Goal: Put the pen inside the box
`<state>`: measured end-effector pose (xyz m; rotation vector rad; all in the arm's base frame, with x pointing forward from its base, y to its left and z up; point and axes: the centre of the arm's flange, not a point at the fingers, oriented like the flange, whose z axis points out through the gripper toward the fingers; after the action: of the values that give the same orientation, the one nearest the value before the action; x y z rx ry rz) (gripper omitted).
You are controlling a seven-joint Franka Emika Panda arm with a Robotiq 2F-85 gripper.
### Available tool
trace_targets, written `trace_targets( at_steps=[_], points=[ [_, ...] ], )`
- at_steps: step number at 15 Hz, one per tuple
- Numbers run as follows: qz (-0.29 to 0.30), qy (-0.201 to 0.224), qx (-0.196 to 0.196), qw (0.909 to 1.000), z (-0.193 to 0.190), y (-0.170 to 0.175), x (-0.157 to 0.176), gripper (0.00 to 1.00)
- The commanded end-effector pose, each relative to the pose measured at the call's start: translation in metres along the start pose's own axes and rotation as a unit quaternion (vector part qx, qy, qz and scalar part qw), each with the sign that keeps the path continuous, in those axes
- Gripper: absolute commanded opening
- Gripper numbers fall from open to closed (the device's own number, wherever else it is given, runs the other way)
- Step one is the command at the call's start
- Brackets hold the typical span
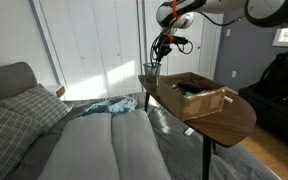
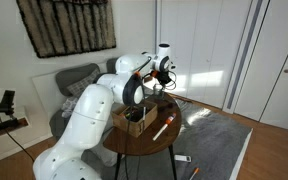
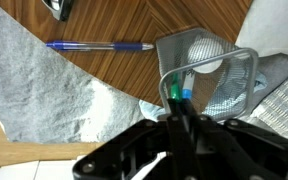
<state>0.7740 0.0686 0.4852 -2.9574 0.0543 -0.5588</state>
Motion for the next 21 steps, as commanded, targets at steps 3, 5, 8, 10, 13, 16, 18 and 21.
trace_targets(
  at_steps=[3,5,8,10,13,16,18,21],
  points=[
    [-0.012,0.009,0.029,0.9995,-0.019,-0.012,0.009,0.02],
    [-0.026,0.016,0.038,0.9988,-0.05,-0.023,0.012,0.02],
    [-0.043,0.029,0.04,0.9979,-0.097,-0.032,0.016,0.02],
    [-0.05,0.033,0.043,0.9973,-0.134,-0.034,0.015,0.02],
    [-0.06,0.009,0.053,0.9968,-0.178,-0.033,0.006,0.02],
    [-0.05,-0.063,0.028,0.9964,-0.193,-0.011,-0.009,0.02],
    [-0.029,-0.104,0.011,0.9941,-0.196,0.014,-0.018,0.02],
    [-0.008,-0.141,-0.019,0.9899,-0.195,0.048,-0.03,0.02]
  ],
)
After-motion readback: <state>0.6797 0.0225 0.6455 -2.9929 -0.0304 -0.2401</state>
